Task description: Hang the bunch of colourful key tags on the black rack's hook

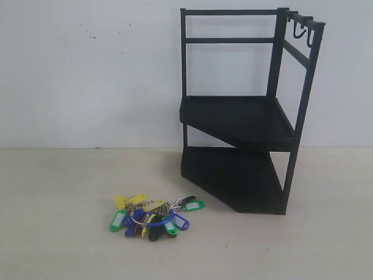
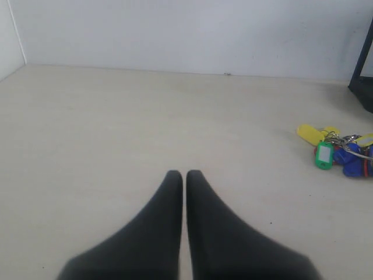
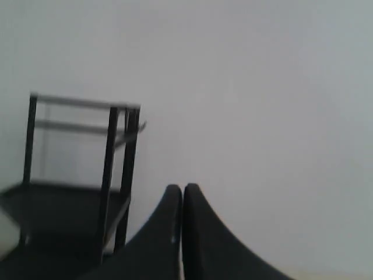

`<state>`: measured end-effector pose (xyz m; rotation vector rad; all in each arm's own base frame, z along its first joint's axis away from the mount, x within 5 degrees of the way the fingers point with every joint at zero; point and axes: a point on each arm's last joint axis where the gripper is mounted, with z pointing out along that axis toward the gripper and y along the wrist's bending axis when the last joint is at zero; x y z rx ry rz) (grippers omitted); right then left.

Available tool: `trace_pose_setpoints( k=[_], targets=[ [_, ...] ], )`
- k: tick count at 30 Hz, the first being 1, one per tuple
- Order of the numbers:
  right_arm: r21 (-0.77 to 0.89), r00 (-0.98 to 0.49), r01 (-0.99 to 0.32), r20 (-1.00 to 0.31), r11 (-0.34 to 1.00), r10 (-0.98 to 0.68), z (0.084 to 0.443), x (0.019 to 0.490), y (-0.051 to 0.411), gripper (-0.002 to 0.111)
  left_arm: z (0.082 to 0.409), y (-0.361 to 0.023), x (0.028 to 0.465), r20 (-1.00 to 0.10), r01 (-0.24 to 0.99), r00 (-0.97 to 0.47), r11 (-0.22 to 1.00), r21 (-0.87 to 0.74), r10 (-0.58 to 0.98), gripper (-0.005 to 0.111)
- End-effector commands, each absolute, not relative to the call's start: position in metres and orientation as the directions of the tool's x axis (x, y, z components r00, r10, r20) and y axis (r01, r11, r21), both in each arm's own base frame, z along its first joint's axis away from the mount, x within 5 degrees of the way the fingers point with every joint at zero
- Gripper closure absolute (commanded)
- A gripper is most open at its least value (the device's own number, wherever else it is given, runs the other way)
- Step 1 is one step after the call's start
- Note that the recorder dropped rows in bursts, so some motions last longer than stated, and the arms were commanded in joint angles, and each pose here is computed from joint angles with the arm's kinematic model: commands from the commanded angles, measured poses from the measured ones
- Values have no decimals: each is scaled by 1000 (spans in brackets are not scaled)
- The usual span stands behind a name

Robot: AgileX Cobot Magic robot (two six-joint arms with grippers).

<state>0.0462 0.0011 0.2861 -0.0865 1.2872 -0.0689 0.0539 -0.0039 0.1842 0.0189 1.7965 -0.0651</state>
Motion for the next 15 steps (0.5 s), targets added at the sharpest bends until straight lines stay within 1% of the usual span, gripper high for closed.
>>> trace_pose_setpoints(
  k=[1, 2, 3, 6, 10, 15],
  targets=[
    [-146, -238, -114, -956, 983, -170, 294, 64, 6, 108, 186, -4, 54, -975, 45, -219, 998, -41, -30, 102],
    [-140, -318, -132, -932, 981, -175, 296, 70, 7, 108, 186, -4, 54, -975, 45, -219, 998, -41, -30, 102],
    [-131, -363, -140, -915, 981, -175, 297, 74, 7, 108, 186, -4, 54, -975, 45, -219, 998, -41, -30, 102],
    [-123, -428, -150, -886, 981, -177, 301, 92, 8, 108, 186, -4, 54, -975, 45, -219, 998, -41, -30, 102],
    [-113, -418, -140, -894, 984, -163, 304, 108, 8, 108, 186, -4, 54, -975, 45, -219, 998, -41, -30, 102],
    [-79, -412, -123, -903, 989, -124, 305, 112, 8, 108, 186, -4, 54, -975, 45, -219, 998, -41, -30, 102]
  ],
)
